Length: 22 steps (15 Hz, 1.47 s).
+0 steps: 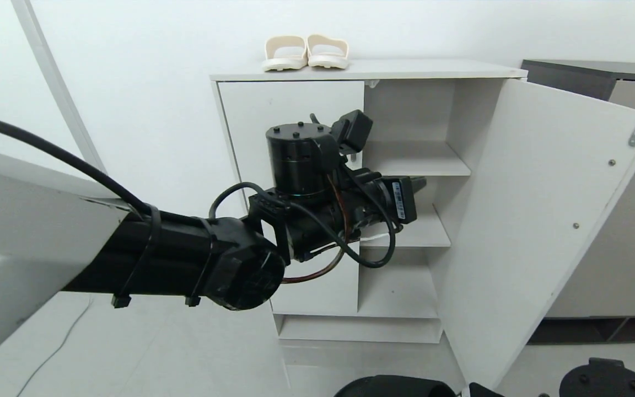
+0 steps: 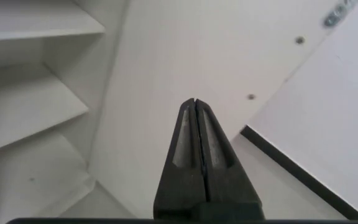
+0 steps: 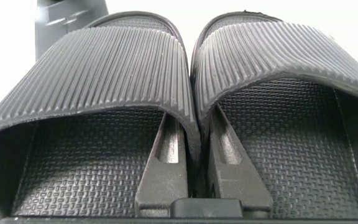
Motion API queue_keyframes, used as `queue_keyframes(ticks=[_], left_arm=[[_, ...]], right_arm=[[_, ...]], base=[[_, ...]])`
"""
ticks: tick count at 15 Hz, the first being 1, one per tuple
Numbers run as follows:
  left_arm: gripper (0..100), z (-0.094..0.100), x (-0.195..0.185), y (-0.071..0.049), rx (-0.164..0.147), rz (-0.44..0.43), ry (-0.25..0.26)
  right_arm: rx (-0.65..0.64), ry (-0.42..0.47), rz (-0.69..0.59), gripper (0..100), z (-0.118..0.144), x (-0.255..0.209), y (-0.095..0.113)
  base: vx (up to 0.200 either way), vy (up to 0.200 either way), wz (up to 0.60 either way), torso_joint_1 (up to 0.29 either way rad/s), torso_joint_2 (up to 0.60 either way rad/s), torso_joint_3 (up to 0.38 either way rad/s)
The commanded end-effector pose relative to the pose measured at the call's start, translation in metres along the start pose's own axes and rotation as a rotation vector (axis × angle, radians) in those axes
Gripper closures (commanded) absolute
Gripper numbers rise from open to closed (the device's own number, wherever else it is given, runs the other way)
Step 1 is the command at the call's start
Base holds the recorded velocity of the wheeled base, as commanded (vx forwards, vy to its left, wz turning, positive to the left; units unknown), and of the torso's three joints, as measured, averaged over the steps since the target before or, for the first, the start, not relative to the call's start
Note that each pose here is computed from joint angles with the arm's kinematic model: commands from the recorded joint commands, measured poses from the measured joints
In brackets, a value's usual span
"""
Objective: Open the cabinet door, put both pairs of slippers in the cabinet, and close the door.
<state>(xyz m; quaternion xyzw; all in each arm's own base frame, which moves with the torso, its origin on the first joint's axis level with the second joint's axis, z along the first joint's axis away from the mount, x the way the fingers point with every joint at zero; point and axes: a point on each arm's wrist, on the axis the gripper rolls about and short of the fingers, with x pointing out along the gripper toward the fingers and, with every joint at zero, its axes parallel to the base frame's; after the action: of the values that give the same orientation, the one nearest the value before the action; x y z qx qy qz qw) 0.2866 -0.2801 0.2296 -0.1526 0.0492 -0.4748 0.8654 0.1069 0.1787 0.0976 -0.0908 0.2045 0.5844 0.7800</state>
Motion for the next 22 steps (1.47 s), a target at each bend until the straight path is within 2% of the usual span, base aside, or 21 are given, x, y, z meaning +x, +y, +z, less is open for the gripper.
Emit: queue_keyframes(ticks=[1, 2, 3, 4, 5, 7, 8, 9, 10, 12, 13, 14, 17, 18, 19, 20, 22], left_arm=[[100, 0.019, -0.021, 0.011, 0.008, 0.058, -0.041], [100, 0.024, -0.03, 0.014, 0.01, 0.074, -0.051], [100, 0.034, -0.057, 0.019, 0.013, 0.118, -0.064], [100, 0.04, -0.081, 0.019, 0.016, 0.149, -0.069], [100, 0.043, -0.104, 0.019, 0.036, 0.182, -0.073], [100, 0.043, -0.155, 0.02, 0.125, 0.283, -0.078], [100, 0.038, -0.178, 0.018, 0.158, 0.348, -0.079], [100, 0.036, -0.188, 0.017, 0.168, 0.379, -0.084], [100, 0.029, -0.221, 0.012, 0.185, 0.488, -0.108], [100, 0.016, -0.259, 0.012, 0.185, 0.62, -0.132], [100, 0.011, -0.269, 0.012, 0.186, 0.651, -0.133], [100, -0.001, -0.292, 0.009, 0.192, 0.721, -0.145], [100, -0.028, -0.339, -0.007, 0.271, 0.949, -0.204], [100, -0.035, -0.345, -0.011, 0.282, 0.987, -0.212], [100, -0.049, -0.356, -0.017, 0.287, 1.044, -0.203], [100, -0.06, -0.362, -0.02, 0.273, 1.082, -0.172], [100, -0.076, -0.375, -0.029, 0.267, 1.146, -0.165]], right_arm=[[0.03, 0.01, -0.064, 100, 0.001, 0.009, -0.016], [0.038, 0.006, -0.089, 100, 0.002, 0.011, -0.02], [0.061, -0.001, -0.169, 100, 0.003, 0.012, -0.033], [0.085, -0.025, -0.214, 100, 0.008, 0.013, -0.041], [0.117, -0.056, -0.231, 100, 0.014, 0.013, -0.046], [0.17, -0.107, -0.252, 100, 0.025, 0.014, -0.054], [0.182, -0.118, -0.264, 100, 0.028, 0.015, -0.057], [0.185, -0.119, -0.278, 100, 0.028, 0.016, -0.059], [0.195, -0.125, -0.415, 100, 0.033, 0.026, -0.07], [0.239, -0.168, -0.615, 100, 0.044, 0.045, -0.085], [0.257, -0.195, -0.65, 100, 0.051, 0.05, -0.088], [0.287, -0.234, -0.724, 100, 0.06, 0.058, -0.097], [0.321, -0.281, -0.914, 100, 0.072, 0.07, -0.114], [0.326, -0.289, -0.945, 100, 0.073, 0.072, -0.118], [0.336, -0.291, -1.036, 100, 0.072, 0.077, -0.13], [0.343, -0.292, -1.091, 100, 0.071, 0.079, -0.139], [0.348, -0.282, -1.117, 100, 0.067, 0.08, -0.144]], base=[[0.0, 0.0, 0.0, 0.0, 0.0, 0.0], [0.0, 0.0, 0.0, 0.0, 0.0, 0.0], [0.0, 0.0, 0.0, 0.0, 0.0, 0.0], [0.0, 0.0, 0.0, 0.0, 0.0, 0.0], [0.0, 0.0, 0.0, 0.0, 0.0, 0.0], [0.0, 0.0, 0.0, 0.0, 0.0, 0.0], [0.0, 0.0, 0.0, 0.0, 0.0, 0.0], [0.0, 0.0, 0.0, 0.0, 0.0, 0.0], [0.0, 0.0, 0.0, 0.0, 0.0, 0.0], [0.0, 0.0, 0.0, 0.0, 0.0, 0.0], [0.0, 0.0, 0.0, 0.0, 0.0, 0.0], [0.0, 0.0, 0.0, 0.0, 0.0, 0.0], [0.0, 0.0, 0.0, 0.0, 0.0, 0.0], [0.0, 0.0, 0.0, 0.0, 0.0, 0.0], [0.0, 0.0, 0.0, 0.0, 0.0, 0.0], [0.0, 0.0, 0.0, 0.0, 0.0, 0.0], [0.0, 0.0, 0.0, 0.0, 0.0, 0.0]])
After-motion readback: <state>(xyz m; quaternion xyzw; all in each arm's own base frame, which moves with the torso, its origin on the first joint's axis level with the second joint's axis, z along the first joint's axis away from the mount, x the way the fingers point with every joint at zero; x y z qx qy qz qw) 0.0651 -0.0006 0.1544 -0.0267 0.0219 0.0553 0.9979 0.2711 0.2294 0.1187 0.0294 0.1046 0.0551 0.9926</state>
